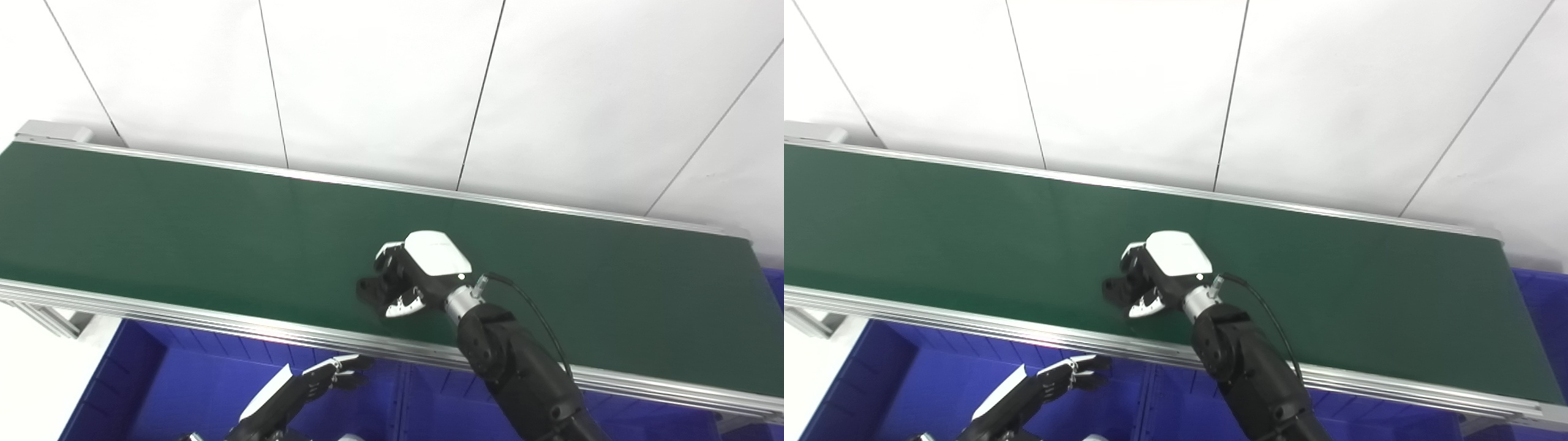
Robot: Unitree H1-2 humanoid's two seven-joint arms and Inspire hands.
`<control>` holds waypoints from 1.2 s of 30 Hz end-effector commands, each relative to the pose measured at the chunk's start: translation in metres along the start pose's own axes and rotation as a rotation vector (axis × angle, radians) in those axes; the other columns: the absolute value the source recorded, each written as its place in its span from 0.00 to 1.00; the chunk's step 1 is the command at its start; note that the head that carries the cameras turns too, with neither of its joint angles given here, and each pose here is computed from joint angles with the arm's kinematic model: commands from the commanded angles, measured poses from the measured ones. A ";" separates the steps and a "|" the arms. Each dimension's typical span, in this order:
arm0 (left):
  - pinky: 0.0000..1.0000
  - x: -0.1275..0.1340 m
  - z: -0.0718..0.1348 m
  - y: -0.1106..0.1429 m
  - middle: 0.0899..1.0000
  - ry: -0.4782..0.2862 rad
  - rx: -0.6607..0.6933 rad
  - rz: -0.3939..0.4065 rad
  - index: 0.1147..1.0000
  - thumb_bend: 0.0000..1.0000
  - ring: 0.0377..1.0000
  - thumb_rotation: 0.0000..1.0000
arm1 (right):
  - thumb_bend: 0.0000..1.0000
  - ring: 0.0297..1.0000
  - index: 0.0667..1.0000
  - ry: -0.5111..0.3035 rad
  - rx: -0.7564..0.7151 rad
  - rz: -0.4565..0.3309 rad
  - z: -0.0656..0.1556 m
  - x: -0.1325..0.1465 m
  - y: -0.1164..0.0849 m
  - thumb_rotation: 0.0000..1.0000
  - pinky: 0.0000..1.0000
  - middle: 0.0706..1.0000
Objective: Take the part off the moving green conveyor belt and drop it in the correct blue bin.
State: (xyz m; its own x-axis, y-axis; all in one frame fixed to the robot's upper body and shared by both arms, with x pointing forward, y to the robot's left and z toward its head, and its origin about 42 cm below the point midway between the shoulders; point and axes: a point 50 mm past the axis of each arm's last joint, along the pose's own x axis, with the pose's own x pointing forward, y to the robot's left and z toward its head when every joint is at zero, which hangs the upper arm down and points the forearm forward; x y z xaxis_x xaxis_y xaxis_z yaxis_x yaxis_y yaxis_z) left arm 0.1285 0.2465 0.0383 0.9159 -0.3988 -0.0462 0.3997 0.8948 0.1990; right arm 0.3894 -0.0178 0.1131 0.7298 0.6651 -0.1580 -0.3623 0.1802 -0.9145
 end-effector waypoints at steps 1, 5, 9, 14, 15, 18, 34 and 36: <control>0.79 0.001 0.010 0.002 0.86 -0.054 0.010 0.007 0.81 0.69 0.79 0.16 | 0.51 0.36 0.51 -0.064 -0.012 -0.008 0.007 0.000 -0.001 0.00 0.30 0.43; 0.79 0.003 0.010 0.002 0.86 -0.056 0.014 0.009 0.81 0.69 0.79 0.17 | 0.51 0.35 0.51 -0.064 -0.017 -0.013 0.006 -0.003 0.004 0.00 0.29 0.42; 0.78 0.004 0.009 0.001 0.87 -0.056 0.011 0.016 0.81 0.70 0.78 0.19 | 0.51 0.35 0.51 -0.067 0.009 -0.027 0.007 -0.007 0.013 0.00 0.28 0.43; 0.79 0.003 0.011 0.000 0.87 -0.060 0.013 0.021 0.81 0.70 0.78 0.19 | 0.51 0.35 0.51 -0.063 0.011 -0.015 0.007 -0.009 0.022 0.00 0.27 0.43; 0.78 0.004 0.011 0.001 0.87 -0.060 0.013 0.022 0.81 0.70 0.78 0.18 | 0.51 0.35 0.51 -0.062 0.009 -0.013 0.008 -0.010 0.023 0.00 0.29 0.43; 0.78 0.004 0.011 0.001 0.87 -0.061 0.010 0.024 0.81 0.69 0.78 0.17 | 0.51 0.35 0.51 -0.068 0.005 -0.023 0.008 -0.011 0.022 0.00 0.29 0.43; 0.78 0.002 0.013 0.002 0.86 -0.067 0.011 0.014 0.80 0.70 0.78 0.18 | 0.51 0.34 0.51 -0.119 0.057 -0.248 0.031 -0.057 -0.053 0.00 0.24 0.41; 0.79 0.001 0.014 0.003 0.86 -0.069 0.005 0.012 0.80 0.70 0.78 0.18 | 0.51 0.35 0.51 -0.102 0.075 -0.289 0.028 -0.071 -0.065 0.00 0.26 0.41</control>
State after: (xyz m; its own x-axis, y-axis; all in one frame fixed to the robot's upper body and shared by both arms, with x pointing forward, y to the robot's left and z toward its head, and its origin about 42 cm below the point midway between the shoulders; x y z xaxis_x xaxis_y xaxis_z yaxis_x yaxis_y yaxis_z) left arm 0.1306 0.2440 0.0431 0.9180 -0.3958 -0.0238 0.3924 0.8982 0.1983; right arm 0.3452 -0.0509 0.1762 0.7369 0.6700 0.0902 -0.2358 0.3798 -0.8945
